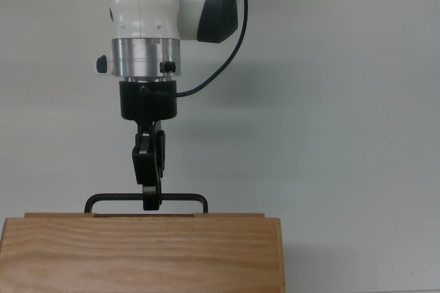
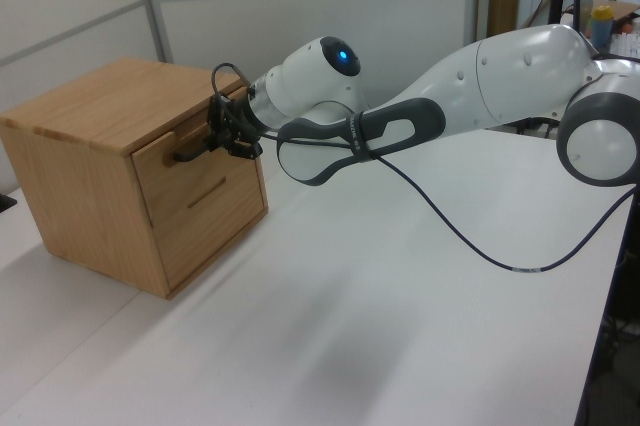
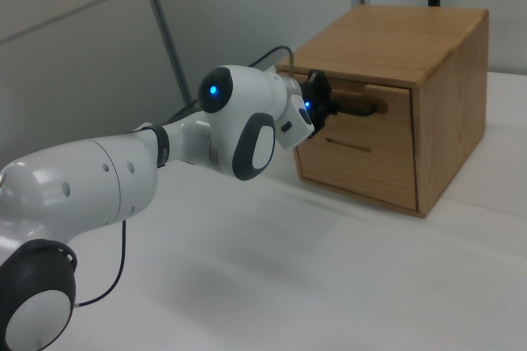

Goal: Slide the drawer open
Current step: 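Move the gripper to the upper drawer's black handle and grasp it, then pull the handle outward, sliding the upper drawer out of the cabinet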

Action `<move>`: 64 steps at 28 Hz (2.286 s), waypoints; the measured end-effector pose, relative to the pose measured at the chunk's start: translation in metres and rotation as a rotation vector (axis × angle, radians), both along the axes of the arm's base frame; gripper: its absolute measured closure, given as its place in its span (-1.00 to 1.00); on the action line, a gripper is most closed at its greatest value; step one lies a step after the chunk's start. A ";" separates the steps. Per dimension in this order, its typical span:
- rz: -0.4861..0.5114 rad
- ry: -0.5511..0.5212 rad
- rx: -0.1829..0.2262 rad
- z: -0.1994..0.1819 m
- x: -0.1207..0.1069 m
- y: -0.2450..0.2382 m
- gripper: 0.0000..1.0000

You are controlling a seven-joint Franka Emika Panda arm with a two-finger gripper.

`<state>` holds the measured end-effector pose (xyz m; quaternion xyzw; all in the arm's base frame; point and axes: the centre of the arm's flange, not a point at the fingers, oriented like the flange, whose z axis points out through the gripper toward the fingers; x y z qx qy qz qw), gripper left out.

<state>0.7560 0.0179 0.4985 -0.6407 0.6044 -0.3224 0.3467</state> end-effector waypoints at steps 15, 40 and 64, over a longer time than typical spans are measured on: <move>-0.002 0.045 -0.017 0.006 -0.036 -0.001 0.67; -0.013 0.227 -0.061 0.023 -0.120 -0.002 0.67; -0.050 0.640 -0.078 0.045 -0.170 -0.012 0.67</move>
